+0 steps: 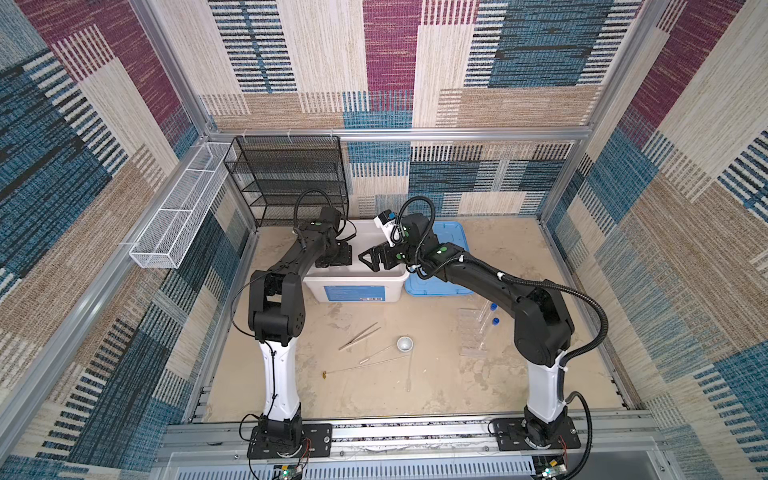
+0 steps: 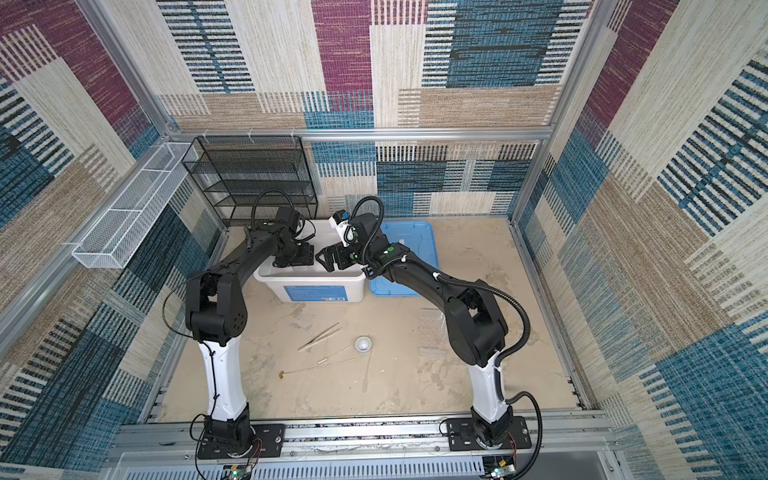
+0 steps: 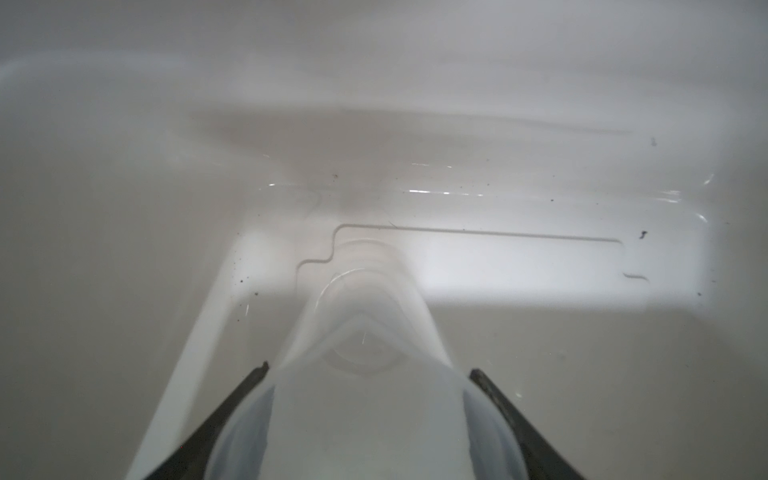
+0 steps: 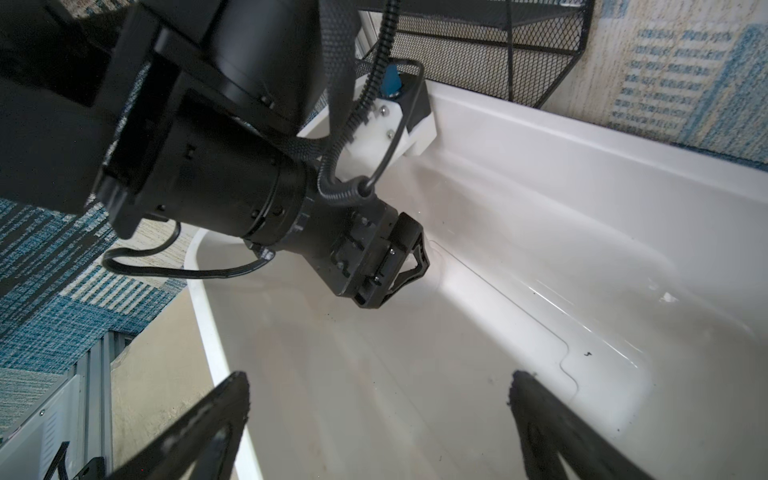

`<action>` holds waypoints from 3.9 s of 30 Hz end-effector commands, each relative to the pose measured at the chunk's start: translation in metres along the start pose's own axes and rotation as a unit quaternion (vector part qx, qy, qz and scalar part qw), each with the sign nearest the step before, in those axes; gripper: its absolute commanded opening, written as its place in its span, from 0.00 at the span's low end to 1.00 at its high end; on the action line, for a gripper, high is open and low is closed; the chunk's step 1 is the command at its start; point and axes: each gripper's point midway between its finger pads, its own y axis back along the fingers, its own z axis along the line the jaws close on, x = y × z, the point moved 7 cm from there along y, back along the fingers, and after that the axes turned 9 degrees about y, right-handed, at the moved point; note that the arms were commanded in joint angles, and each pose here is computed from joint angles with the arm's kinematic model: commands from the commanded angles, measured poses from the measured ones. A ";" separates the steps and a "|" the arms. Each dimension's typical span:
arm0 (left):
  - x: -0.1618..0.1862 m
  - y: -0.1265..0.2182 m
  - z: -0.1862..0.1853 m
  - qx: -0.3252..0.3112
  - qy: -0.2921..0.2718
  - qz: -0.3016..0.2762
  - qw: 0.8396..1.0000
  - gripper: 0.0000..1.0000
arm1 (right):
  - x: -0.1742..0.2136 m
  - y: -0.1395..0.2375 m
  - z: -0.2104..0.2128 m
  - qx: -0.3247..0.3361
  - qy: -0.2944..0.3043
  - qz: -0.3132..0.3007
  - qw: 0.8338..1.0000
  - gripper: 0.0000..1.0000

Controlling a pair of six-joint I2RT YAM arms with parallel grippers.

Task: Organize the chemistry lab equipment
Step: 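Lower the held clear beaker into the white bin while the right gripper hovers beside, then open the left gripper to release the beaker and lift it out, then move the left gripper back to the table toward the small white cup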

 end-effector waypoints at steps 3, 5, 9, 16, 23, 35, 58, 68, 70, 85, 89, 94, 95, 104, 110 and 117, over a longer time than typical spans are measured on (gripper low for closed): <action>0.000 0.027 -0.006 0.031 0.021 -0.015 0.999 0.72 | -0.008 0.005 0.001 0.003 0.004 -0.021 1.000 0.99; -0.001 0.037 -0.007 0.036 0.020 -0.018 0.999 0.72 | -0.007 0.005 0.002 0.001 0.003 -0.020 1.000 0.99; -0.008 0.057 -0.006 0.033 0.015 -0.038 0.999 0.71 | -0.007 0.005 0.002 -0.002 0.002 -0.021 1.000 0.99; -0.005 0.055 -0.010 0.051 0.019 -0.014 0.998 0.70 | -0.005 0.003 0.001 0.000 0.002 -0.019 1.000 0.99; -0.002 0.033 -0.004 0.010 0.013 -0.003 1.000 0.71 | -0.002 0.001 0.000 -0.002 0.000 -0.016 1.000 0.99; 0.003 -0.004 -0.002 0.008 0.020 -0.008 1.000 0.74 | 0.003 -0.001 -0.001 0.001 0.000 -0.010 1.000 0.98; -0.007 -0.012 -0.005 0.006 0.024 -0.021 0.999 0.90 | 0.016 0.000 -0.002 0.003 -0.001 0.003 1.000 0.98; -0.011 0.016 -0.010 0.027 0.024 -0.039 0.999 0.99 | 0.016 0.001 -0.001 0.000 -0.003 0.002 1.000 0.98; -0.013 0.029 -0.011 0.035 0.024 -0.048 0.998 0.99 | 0.013 0.003 0.000 0.003 -0.001 -0.002 1.000 0.98; -0.013 0.138 -0.014 0.092 0.026 -0.123 0.988 0.99 | -0.017 0.051 0.013 0.029 0.029 -0.055 0.998 0.98; 0.004 0.165 -0.015 0.117 0.014 -0.132 0.984 0.99 | -0.021 0.073 0.019 0.038 0.032 -0.071 0.996 0.99; 0.034 0.166 -0.021 0.174 -0.002 -0.087 0.981 0.98 | -0.020 0.104 0.028 0.048 0.041 -0.083 0.995 0.99; 0.041 0.162 -0.022 0.179 -0.004 -0.074 0.981 0.98 | -0.019 0.110 0.029 0.050 0.042 -0.083 0.994 0.99; 0.080 0.136 -0.022 0.149 -0.023 -0.028 0.988 0.96 | 0.007 0.150 0.039 0.067 0.040 -0.081 0.994 0.99; 0.097 0.133 -0.031 0.165 -0.029 -0.005 0.986 0.97 | 0.019 0.153 0.039 0.068 0.033 -0.071 0.995 0.99; 0.101 0.140 -0.040 0.177 -0.031 -0.007 0.984 0.96 | 0.018 0.151 0.039 0.064 0.032 -0.074 0.995 1.00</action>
